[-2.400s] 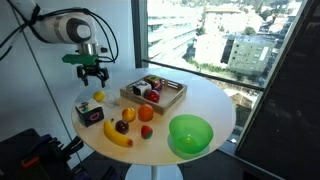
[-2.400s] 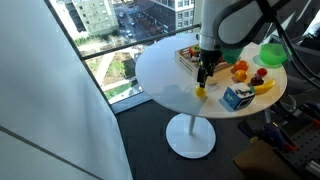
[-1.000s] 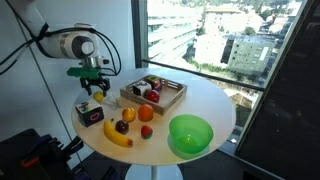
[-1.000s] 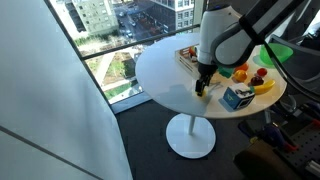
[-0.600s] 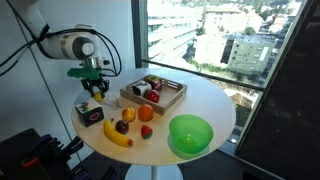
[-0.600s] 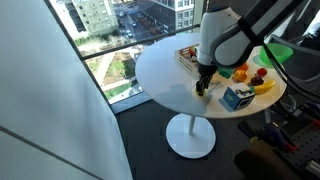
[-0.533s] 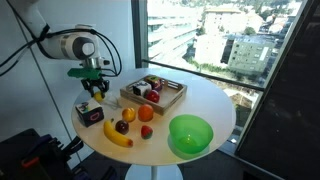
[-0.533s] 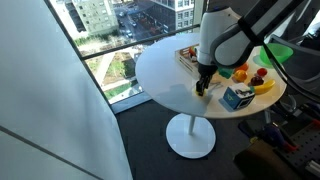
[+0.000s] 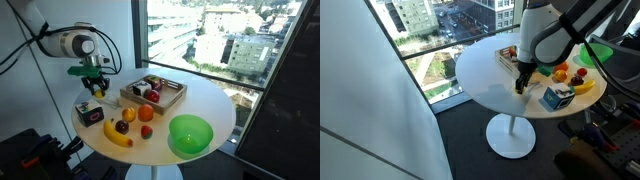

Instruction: Put the yellow ball into the bowl

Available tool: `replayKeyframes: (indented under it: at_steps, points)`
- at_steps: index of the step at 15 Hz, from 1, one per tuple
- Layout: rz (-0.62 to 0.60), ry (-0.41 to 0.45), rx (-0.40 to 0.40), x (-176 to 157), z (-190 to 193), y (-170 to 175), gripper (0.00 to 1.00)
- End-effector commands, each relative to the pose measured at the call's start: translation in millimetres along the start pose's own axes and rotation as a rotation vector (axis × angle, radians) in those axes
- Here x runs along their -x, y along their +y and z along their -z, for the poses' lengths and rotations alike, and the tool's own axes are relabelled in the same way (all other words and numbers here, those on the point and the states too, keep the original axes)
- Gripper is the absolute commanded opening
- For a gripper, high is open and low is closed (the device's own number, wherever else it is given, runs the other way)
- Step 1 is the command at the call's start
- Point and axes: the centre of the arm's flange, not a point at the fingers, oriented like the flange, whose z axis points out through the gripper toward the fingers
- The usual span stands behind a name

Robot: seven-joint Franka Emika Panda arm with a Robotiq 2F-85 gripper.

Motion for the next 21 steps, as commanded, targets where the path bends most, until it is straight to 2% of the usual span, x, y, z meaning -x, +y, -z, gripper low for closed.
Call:
replayKeyframes:
  at_steps: [1, 9, 15, 21]
  points:
    - [-0.023, 0.01, 0.007, 0, 26, 1, 0.35]
    - [-0.093, -0.063, -0.012, 10, 65, 18, 0.35]
    - [-0.187, -0.064, 0.005, 24, 104, 43, 0.35]
    - [-0.312, -0.051, 0.004, 42, 130, 84, 0.35]
